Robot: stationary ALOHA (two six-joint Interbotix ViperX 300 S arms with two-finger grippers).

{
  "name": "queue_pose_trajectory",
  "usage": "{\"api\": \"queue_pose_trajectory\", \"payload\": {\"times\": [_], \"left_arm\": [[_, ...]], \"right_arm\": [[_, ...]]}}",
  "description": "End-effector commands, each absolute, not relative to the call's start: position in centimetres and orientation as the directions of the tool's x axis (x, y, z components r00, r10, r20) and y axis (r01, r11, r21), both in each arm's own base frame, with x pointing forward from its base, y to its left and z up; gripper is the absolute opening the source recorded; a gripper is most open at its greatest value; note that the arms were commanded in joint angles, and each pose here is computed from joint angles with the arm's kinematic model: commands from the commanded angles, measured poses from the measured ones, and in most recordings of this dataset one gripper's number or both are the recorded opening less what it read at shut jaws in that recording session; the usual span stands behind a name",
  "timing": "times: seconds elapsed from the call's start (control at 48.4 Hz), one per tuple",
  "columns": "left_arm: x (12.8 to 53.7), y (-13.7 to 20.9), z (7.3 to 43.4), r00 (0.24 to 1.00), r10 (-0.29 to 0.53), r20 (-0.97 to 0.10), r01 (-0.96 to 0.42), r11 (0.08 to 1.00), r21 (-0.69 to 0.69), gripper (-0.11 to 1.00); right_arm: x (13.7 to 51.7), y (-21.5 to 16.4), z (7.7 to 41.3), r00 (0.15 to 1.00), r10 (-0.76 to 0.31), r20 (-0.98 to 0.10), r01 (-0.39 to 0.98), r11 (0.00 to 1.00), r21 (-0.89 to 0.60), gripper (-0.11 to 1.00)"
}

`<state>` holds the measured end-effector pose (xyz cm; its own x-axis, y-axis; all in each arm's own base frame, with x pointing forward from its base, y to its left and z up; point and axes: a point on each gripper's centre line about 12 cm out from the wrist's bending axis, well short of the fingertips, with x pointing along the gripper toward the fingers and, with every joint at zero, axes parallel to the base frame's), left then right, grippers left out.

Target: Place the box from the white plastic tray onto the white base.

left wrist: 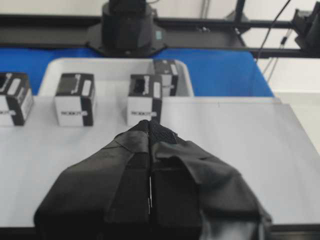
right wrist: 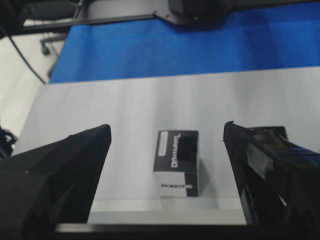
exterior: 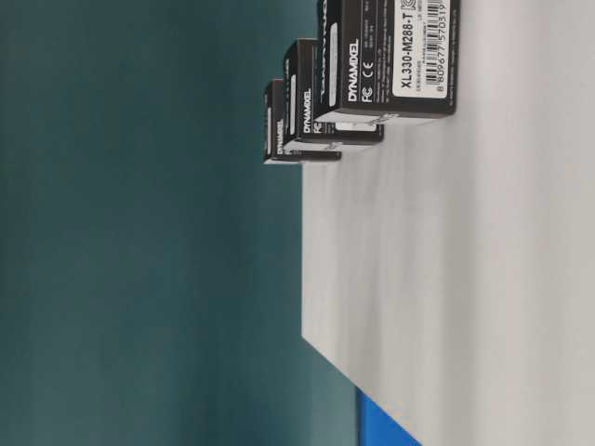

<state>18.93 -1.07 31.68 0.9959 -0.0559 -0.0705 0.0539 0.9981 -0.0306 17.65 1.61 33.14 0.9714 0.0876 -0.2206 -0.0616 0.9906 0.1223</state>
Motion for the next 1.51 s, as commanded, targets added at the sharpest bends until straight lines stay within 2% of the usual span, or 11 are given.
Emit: {"api": "queue_pose_trajectory", "payload": {"times": [0.0, 0.743, 1.012, 1.239, 1.486], "left_arm": [[19.0, -1.0, 32.1, 0.997, -0.054, -0.058, 0.053, 0.998, -0.026, -0.07], [18.3, -1.0, 32.4, 0.998, -0.053, -0.031, 0.052, 0.998, -0.023, -0.07], [18.0, -1.1, 32.4, 0.998, -0.059, -0.032, 0.058, 0.998, -0.017, -0.07], [18.1, -1.1, 34.3, 0.998, -0.058, 0.026, 0.057, 0.998, 0.017, -0.07], [18.8, -1.1, 34.4, 0.998, -0.058, 0.012, 0.057, 0.996, 0.066, -0.07]], "right_arm": [[17.7, 1.6, 33.6, 0.976, 0.091, -0.197, -0.066, 0.990, 0.127, 0.90], [17.0, 1.6, 32.2, 0.973, 0.093, -0.212, -0.064, 0.988, 0.139, 0.90], [15.8, 1.4, 31.5, 0.978, 0.087, -0.191, -0.061, 0.988, 0.140, 0.90], [14.6, 1.2, 31.4, 0.986, 0.082, -0.148, -0.061, 0.988, 0.142, 0.90], [14.4, 1.2, 31.5, 0.988, 0.082, -0.128, -0.065, 0.990, 0.127, 0.90]]}}
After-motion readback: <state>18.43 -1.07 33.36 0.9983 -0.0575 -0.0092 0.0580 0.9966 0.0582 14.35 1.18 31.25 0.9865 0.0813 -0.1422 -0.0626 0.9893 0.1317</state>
